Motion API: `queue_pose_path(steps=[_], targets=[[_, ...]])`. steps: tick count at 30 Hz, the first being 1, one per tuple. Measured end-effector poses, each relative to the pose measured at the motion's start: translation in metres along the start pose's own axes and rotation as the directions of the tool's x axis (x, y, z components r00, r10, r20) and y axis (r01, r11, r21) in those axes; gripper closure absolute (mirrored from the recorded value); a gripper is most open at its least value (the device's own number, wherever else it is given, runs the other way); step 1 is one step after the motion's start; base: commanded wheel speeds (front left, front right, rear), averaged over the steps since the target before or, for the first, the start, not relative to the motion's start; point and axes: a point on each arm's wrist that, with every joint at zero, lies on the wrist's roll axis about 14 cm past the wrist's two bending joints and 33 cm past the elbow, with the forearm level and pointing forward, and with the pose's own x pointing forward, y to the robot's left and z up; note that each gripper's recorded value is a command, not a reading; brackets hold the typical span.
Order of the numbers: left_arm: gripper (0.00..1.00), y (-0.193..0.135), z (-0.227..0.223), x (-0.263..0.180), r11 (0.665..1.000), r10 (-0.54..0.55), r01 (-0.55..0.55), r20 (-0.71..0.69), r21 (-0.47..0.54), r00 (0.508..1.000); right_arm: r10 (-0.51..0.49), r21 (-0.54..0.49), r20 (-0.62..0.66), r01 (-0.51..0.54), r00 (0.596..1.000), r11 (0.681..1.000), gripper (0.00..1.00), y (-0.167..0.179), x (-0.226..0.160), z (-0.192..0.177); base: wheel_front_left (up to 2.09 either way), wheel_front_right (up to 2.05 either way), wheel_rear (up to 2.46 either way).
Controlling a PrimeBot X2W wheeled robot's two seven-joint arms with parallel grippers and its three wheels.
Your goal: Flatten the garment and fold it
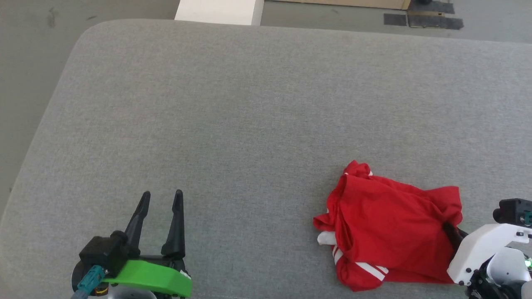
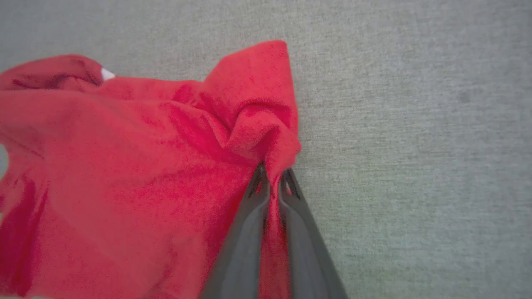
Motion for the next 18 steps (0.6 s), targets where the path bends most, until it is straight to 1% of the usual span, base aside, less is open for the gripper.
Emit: queue_pose_path(steps=[4, 6, 9, 11, 13, 18], targets=[[0.0, -0.009, 0.002, 0.003, 1.0, -0.027, 0.027, 0.008, -0.005, 1.0, 0.014, -0.036, 0.045, -0.012, 0.999, 0.999, 1.0, 0.007, -0.009, 0.013, 0.0, 0.0, 0.0], [0.0, -0.014, 0.002, 0.006, 0.999, -0.044, 0.044, 0.008, -0.006, 0.999, 0.014, -0.071, 0.062, -0.01, 0.998, 0.997, 1.0, 0.01, -0.013, 0.02, 0.0, 0.0, 0.0], [0.0, -0.023, 0.001, 0.011, 0.997, -0.076, 0.076, 0.008, 0.0, 0.997, -0.007, -0.145, 0.091, 0.02, 0.996, 0.989, 1.0, 0.006, -0.018, 0.036, 0.0, 0.0, 0.0], [0.0, -0.03, 0.002, 0.016, 0.995, -0.102, 0.102, 0.013, 0.006, 0.995, -0.024, -0.197, 0.122, 0.048, 0.992, 0.979, 1.0, 0.0, -0.022, 0.053, 0.0, 0.0, 0.0], [0.0, -0.037, 0.005, 0.023, 0.992, -0.127, 0.127, 0.024, 0.01, 0.992, -0.035, -0.231, 0.149, 0.07, 0.988, 0.97, 1.0, -0.005, -0.024, 0.069, 0.0, 0.0, 0.0], [0.0, -0.054, 0.009, 0.045, 0.981, -0.195, 0.194, 0.037, 0.029, 0.98, -0.098, -0.302, 0.22, 0.163, 0.971, 0.939, 1.0, -0.027, -0.032, 0.112, 0.0, 0.0, 0.0]])
